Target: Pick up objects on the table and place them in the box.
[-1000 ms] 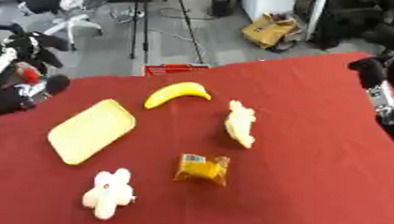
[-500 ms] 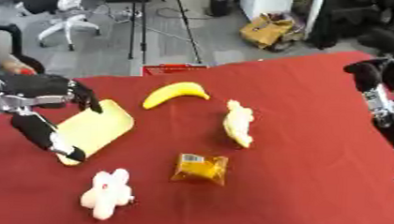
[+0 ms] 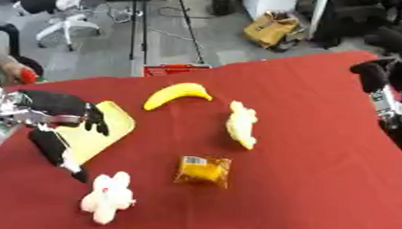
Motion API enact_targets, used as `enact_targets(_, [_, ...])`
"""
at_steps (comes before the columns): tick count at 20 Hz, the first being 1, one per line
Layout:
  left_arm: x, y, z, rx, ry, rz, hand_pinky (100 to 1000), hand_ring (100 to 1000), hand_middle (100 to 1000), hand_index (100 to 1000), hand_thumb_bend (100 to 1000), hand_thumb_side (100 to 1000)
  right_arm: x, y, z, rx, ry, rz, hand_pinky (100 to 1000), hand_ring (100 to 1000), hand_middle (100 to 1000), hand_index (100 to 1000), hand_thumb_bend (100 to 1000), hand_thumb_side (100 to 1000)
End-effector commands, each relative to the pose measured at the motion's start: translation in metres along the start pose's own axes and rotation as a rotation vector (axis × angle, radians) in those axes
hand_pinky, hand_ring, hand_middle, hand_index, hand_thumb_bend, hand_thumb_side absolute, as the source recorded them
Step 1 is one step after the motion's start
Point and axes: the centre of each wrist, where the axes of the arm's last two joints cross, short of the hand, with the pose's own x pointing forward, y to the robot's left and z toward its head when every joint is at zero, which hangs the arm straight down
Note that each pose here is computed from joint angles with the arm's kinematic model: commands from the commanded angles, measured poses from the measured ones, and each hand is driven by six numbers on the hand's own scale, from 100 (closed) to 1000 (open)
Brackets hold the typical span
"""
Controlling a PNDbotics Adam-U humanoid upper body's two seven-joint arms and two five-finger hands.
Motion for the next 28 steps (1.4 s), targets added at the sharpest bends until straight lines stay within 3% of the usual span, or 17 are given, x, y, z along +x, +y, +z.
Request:
enact_targets(1, [-0.002,0.005,0.0,-0.047,-0.044,-0.044,721,695,717,829,989,577,0.004,-0.005,-0.004,0.008,-0.023,0.017,750,668,846,950,456,805])
enact_targets(6, [0.0,0.0,-0.009,-0.07,-0.093,-0.056,722,693,712,826,1000,576,0.004,-0.005,-0.004,0.01,-0.024,0.017,750,668,845,950,455,806])
enact_targets(19, [0.006,0.005,-0.005,-0.102,-0.165,-0.197,737,697,697,809,1000,449,0.004,-0.005,-0.004,0.016,-0.022,0.018,750,667,845,950,461,806])
enact_targets(28, [0.01,0.001,-0.013,-0.141,-0.209,-0.241,737,702,708,814,1000,438,0.004,-0.004,-0.004,0.018,-0.022,0.018,750,667,845,950,463,807])
